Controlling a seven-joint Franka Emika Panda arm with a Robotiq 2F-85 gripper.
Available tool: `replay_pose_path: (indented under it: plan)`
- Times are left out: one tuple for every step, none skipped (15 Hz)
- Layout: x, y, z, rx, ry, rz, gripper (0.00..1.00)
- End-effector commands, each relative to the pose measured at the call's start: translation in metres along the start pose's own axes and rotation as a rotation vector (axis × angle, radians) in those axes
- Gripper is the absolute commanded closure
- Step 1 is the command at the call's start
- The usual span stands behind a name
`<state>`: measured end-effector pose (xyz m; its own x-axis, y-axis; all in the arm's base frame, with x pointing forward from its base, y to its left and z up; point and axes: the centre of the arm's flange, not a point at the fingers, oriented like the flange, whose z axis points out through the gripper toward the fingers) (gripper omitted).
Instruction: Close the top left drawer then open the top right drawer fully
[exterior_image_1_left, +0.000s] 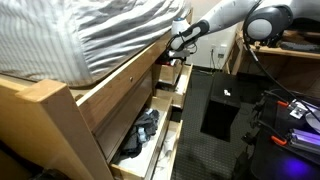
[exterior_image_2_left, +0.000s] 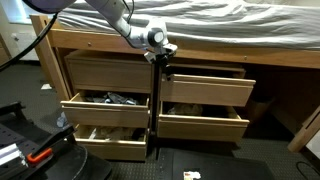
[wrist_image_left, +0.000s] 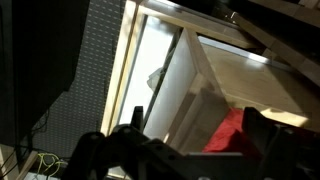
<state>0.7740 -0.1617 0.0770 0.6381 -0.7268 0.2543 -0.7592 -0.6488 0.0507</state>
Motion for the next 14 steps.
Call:
replay_pose_path:
  plan:
    - [-0.004,-0.002,0.0,-0.005,0.014,0.008,0.0]
    - [-0.008,-0.002,0.003,-0.049,0.029,0.008,0.0]
    - [-0.01,0.001,0.014,-0.103,0.066,0.036,0.0]
    - [-0.01,0.008,0.025,-0.146,0.08,0.056,0.0]
    - [-0.011,0.017,0.035,-0.203,0.1,0.08,0.0]
    - [-0.012,0.024,0.045,-0.236,0.123,0.108,0.0]
    - [-0.011,0.028,0.05,-0.263,0.15,0.13,0.0]
    - [-0.011,0.032,0.053,-0.295,0.168,0.147,0.0]
    - [-0.01,0.036,0.057,-0.326,0.187,0.167,0.0]
    - [-0.012,0.04,0.064,-0.358,0.199,0.186,0.0]
    - [-0.011,0.045,0.068,-0.395,0.215,0.201,0.0]
    - [-0.008,0.048,0.069,-0.438,0.233,0.211,0.0]
    - [-0.008,0.052,0.069,-0.479,0.251,0.219,0.0]
    - [-0.009,0.058,0.067,-0.524,0.267,0.23,0.0]
